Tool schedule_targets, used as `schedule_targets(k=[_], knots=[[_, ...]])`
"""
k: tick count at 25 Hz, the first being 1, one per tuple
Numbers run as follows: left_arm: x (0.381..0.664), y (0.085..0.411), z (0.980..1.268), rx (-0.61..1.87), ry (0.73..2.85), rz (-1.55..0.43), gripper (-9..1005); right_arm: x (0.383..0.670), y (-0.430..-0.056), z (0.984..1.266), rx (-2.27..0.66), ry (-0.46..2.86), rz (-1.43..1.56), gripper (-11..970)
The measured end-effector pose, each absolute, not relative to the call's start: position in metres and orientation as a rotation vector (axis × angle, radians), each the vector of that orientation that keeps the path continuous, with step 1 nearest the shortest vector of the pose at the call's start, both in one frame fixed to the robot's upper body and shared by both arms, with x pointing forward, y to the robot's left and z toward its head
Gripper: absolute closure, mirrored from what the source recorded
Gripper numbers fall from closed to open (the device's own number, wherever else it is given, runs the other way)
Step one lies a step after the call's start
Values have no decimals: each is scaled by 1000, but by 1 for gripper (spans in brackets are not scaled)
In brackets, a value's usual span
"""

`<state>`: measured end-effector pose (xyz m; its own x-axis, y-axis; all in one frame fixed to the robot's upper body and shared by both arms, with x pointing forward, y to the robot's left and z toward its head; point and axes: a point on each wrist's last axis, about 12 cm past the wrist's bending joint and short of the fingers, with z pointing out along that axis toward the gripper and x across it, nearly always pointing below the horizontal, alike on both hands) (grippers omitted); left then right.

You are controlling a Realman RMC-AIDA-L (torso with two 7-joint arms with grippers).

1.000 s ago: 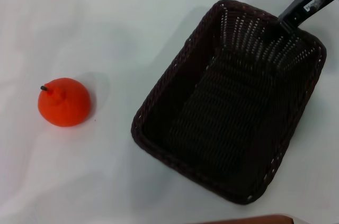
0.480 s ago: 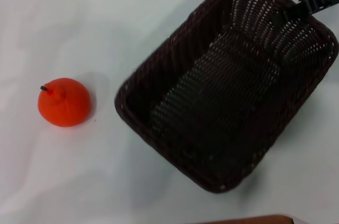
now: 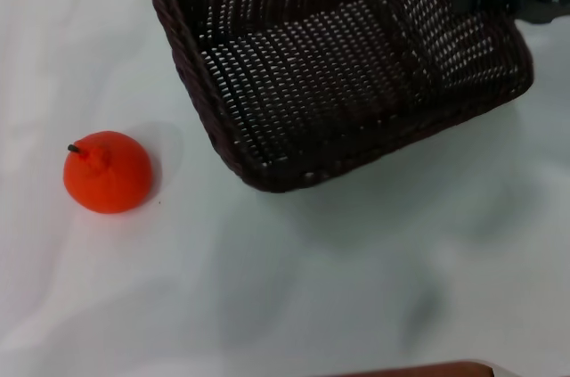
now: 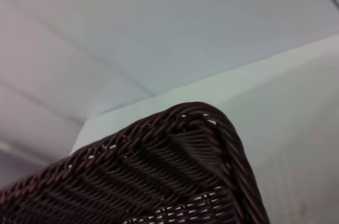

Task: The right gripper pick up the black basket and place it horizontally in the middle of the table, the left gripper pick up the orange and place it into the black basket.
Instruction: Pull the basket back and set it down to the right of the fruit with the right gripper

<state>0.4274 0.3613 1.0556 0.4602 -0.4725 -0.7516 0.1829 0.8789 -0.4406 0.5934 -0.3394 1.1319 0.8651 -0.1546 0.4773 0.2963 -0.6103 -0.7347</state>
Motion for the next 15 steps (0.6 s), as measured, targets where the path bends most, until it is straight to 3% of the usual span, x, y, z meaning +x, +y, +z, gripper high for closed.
schedule_targets(k=[15], knots=[[436, 358, 1057, -305, 1023, -432, 183, 584, -338, 1097, -2157, 203, -606, 755]])
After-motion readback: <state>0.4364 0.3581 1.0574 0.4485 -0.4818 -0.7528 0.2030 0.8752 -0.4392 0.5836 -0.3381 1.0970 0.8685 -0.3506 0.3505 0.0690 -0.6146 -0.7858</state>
